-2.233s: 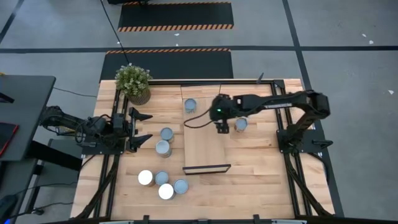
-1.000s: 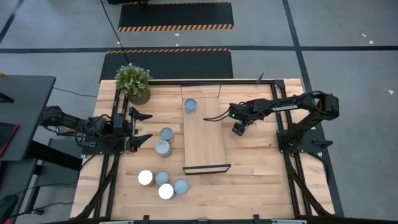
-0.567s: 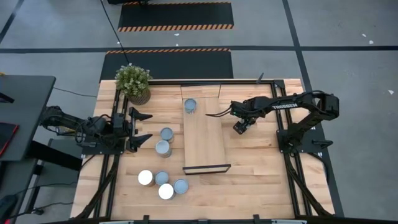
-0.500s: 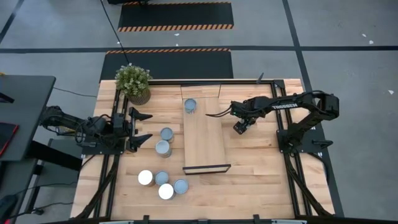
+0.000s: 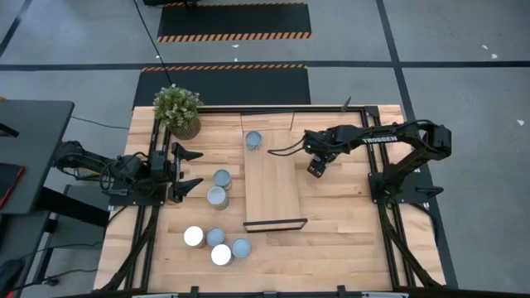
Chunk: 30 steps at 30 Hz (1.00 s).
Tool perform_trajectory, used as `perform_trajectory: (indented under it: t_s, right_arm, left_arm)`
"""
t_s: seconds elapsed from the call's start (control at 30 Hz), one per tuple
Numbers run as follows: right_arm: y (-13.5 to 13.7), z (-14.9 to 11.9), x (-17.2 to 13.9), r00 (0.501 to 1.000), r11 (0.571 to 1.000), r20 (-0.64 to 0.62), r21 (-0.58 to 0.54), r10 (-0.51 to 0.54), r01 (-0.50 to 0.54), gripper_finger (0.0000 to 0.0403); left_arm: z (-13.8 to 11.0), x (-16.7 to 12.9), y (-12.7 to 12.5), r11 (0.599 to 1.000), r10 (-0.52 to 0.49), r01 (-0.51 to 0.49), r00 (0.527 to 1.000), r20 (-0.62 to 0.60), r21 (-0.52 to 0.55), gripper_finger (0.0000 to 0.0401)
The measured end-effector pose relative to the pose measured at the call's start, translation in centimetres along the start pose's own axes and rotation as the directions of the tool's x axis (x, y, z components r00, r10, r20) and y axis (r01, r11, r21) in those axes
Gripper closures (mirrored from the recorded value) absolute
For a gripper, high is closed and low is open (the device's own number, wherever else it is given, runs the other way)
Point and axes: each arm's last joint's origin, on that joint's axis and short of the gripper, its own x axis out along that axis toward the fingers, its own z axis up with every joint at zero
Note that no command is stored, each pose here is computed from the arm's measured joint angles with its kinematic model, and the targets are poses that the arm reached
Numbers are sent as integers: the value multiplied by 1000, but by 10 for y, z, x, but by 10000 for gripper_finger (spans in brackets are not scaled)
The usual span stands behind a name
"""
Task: Pick and place cans onto a shelf
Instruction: Put the small canned tomato on the shelf
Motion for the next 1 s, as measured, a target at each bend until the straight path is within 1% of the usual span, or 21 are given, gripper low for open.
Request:
perform_trajectory:
  t_s: [0.1, 0.17, 0.27, 0.37, 0.5, 0.57, 0.63, 0.73, 0.83, 0.9, 1.0]
  right_arm:
    - [7, 19, -21, 995, 992, 95, -122, 23, -11, 105]
    - [10, 31, -37, 986, 983, 165, -182, 19, 12, 105]
    - [15, 50, -52, 976, 965, 218, -260, 25, 33, 105]
    - [29, 72, -51, 980, 933, 199, -356, 21, 52, 105]
    - [49, 103, -47, 985, 856, 174, -511, 12, 80, 105]
    - [52, 119, -44, 986, 827, 166, -556, 13, 82, 105]
    - [50, 133, -39, 991, 805, 126, -591, 33, 48, 105]
    - [46, 150, -27, 997, 788, 65, -615, 46, 4, 105]
    - [43, 161, -14, 998, 781, 18, -623, 53, -31, 96]
    - [43, 164, -6, 999, 770, -16, -636, 48, -47, 83]
    - [43, 165, -2, 999, 764, -20, -644, 27, -33, 58]
  left_arm:
    - [0, 0, 0, 1000, 0, 0, 1000, 3, -1, 5]
    - [0, 0, 0, 1000, 0, 0, 1000, 4, -2, 5]
    - [1, 0, 0, 1000, 0, 0, 1000, 5, -2, 5]
    - [1, 0, 0, 1000, 6, -6, 1000, 7, -2, 5]
    - [1, 0, 0, 1000, 7, -7, 1000, 6, -2, 5]
    - [1, 0, 0, 1000, 8, -8, 1000, 6, -3, 5]
    - [1, 0, 0, 1000, 8, -8, 1000, 6, -2, 5]
    - [1, 0, 0, 1000, 8, -8, 1000, 6, -2, 5]
    - [1, 0, 0, 1000, 7, -7, 1000, 6, -2, 5]
    - [0, 0, 0, 1000, 7, -7, 1000, 4, -2, 5]
    - [0, 0, 0, 1000, 7, -7, 1000, -2, -5, 5]
